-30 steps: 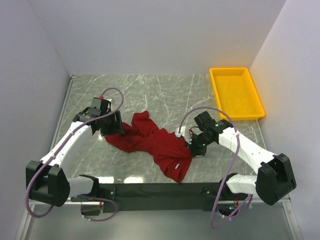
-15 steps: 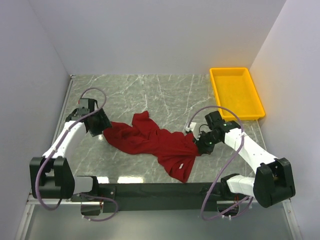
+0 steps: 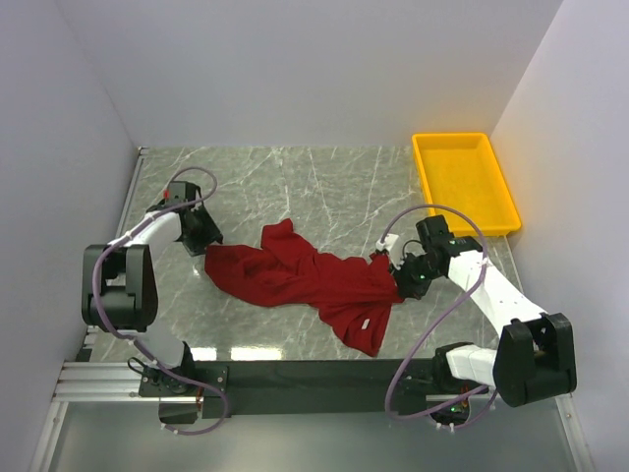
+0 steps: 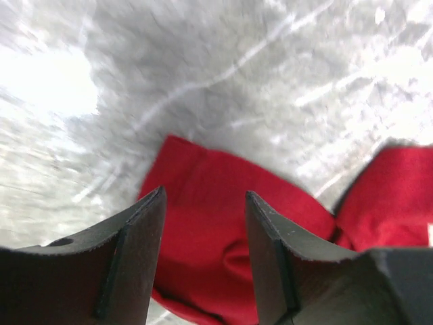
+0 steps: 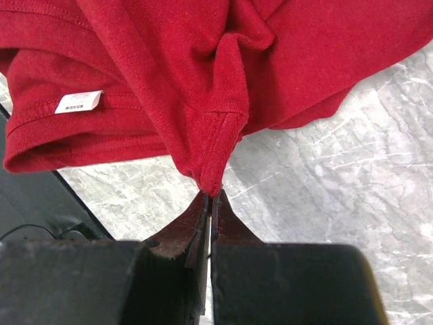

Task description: Fold and stack the t-shirts

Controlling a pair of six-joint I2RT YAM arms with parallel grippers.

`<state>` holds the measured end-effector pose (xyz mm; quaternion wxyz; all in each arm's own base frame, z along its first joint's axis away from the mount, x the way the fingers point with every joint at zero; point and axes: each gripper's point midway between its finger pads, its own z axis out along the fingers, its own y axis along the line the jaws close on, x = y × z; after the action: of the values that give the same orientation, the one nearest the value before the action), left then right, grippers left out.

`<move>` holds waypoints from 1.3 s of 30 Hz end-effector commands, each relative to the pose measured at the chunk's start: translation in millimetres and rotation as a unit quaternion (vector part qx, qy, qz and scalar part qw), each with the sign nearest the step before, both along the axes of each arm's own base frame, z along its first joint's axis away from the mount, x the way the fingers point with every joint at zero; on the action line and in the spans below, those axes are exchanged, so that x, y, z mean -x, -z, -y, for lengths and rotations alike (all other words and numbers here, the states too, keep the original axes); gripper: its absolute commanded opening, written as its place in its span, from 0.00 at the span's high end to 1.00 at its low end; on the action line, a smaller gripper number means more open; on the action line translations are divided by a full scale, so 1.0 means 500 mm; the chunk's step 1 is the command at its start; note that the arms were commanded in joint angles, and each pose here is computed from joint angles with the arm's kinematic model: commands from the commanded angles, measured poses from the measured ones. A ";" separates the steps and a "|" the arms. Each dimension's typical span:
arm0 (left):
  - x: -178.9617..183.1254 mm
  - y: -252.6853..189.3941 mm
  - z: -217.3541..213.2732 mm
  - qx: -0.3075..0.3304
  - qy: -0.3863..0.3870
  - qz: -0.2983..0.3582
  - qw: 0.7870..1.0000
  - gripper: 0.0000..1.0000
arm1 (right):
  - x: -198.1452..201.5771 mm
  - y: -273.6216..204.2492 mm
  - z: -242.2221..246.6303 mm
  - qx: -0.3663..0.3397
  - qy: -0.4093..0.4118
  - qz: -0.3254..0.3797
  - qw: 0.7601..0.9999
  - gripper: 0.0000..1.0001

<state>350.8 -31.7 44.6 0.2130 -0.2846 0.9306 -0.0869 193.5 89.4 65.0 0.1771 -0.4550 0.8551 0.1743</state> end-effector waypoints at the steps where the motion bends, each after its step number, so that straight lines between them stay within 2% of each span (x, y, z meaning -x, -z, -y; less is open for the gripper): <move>1: -0.027 -0.027 -0.038 -0.056 0.007 0.024 0.998 0.45 | -0.029 -0.018 0.001 -0.007 0.005 0.027 1.000 1.00; 3: -0.026 -0.022 -0.073 -0.075 0.002 0.023 0.997 0.45 | -0.033 -0.019 0.001 -0.009 0.007 0.027 1.000 1.00; 7: -0.028 0.000 -0.082 -0.073 0.027 0.015 0.997 0.49 | -0.036 -0.018 0.000 -0.014 0.009 0.021 1.000 1.00; 11: -0.039 0.028 -0.062 -0.045 0.056 0.006 0.997 0.55 | -0.041 -0.020 0.000 -0.014 0.010 0.020 1.000 1.00; 16: -0.048 0.047 -0.037 -0.011 0.075 0.001 0.997 0.57 | -0.042 -0.021 0.001 -0.015 0.012 0.017 1.000 1.00; 21: -0.037 0.064 -0.034 -0.005 0.081 -0.015 0.997 0.59 | -0.046 -0.023 0.000 -0.018 0.016 0.018 1.000 1.00; 29: -0.006 0.074 -0.037 -0.011 0.090 -0.035 0.995 0.64 | -0.053 -0.026 -0.001 -0.020 0.019 0.017 0.999 1.00; 39: 0.027 0.081 -0.053 -0.037 0.099 -0.059 0.993 0.64 | -0.065 -0.033 -0.005 -0.023 0.017 0.018 0.999 1.00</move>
<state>369.1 -7.3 20.8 0.2112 -0.2011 0.9534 -0.0771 210.8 89.5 69.6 0.1813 -0.4372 0.8611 0.1858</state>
